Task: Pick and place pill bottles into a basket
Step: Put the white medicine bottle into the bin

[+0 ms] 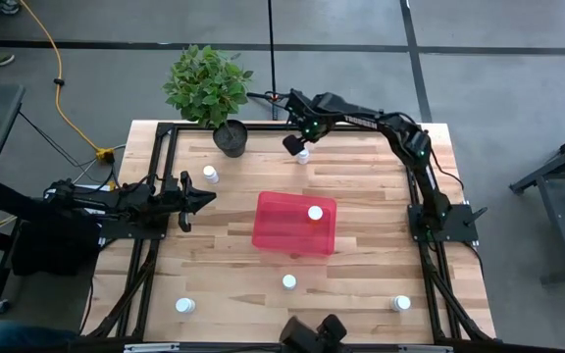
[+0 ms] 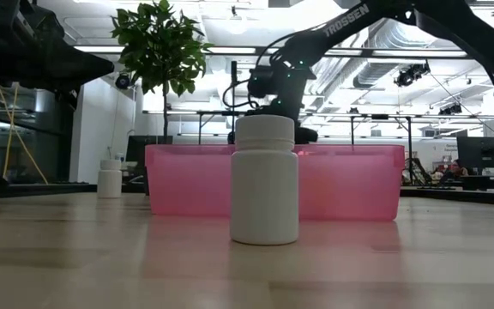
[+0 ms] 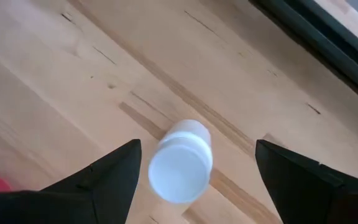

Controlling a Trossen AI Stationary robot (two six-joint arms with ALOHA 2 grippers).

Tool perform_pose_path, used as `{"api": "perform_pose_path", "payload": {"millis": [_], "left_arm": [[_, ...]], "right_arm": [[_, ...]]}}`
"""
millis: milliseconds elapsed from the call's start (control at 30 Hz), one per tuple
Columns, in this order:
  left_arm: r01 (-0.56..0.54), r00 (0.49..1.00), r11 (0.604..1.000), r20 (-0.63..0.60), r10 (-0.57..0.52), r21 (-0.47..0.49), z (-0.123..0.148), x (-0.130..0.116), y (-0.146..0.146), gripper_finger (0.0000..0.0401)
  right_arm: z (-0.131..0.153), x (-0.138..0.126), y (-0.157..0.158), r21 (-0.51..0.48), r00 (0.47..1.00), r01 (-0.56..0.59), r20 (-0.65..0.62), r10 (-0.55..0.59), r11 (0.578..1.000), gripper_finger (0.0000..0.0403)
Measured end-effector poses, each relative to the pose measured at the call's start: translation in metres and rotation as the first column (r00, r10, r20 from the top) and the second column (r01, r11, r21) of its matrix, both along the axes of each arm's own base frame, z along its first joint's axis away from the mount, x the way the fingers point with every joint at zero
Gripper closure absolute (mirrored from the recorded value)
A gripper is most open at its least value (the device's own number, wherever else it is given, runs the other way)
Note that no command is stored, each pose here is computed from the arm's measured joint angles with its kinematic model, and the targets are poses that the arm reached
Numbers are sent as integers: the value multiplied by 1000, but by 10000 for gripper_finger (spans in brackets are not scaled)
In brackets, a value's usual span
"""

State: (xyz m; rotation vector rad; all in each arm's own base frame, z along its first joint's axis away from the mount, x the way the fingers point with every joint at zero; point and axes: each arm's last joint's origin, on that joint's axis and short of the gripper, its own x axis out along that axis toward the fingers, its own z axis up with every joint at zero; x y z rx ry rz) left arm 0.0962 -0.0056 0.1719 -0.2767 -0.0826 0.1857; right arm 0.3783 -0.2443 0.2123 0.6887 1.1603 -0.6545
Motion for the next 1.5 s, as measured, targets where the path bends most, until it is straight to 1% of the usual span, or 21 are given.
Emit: {"api": "perform_pose_path", "payload": {"millis": [233, 400, 800, 1500], "left_arm": [[-6, 1000, 1000, 0, 6, 2, 0, 0, 0, 343], [-6, 1000, 1000, 0, 6, 2, 0, 0, 0, 343], [-4, 1000, 1000, -1, 4, 2, 0, 0, 0, 343], [-4, 1000, 1000, -1, 4, 3, 0, 0, 0, 343]], "right_arm": [[-3, 8, 11, -18, 1000, -21, -19, 21, 1000, 96], [-14, 14, 18, -42, 997, -33, -73, 30, 999, 96], [-45, 18, 16, 14, 990, -35, -133, 37, 999, 96], [-45, 19, 17, 29, 991, -38, -127, 41, 999, 96]]}}
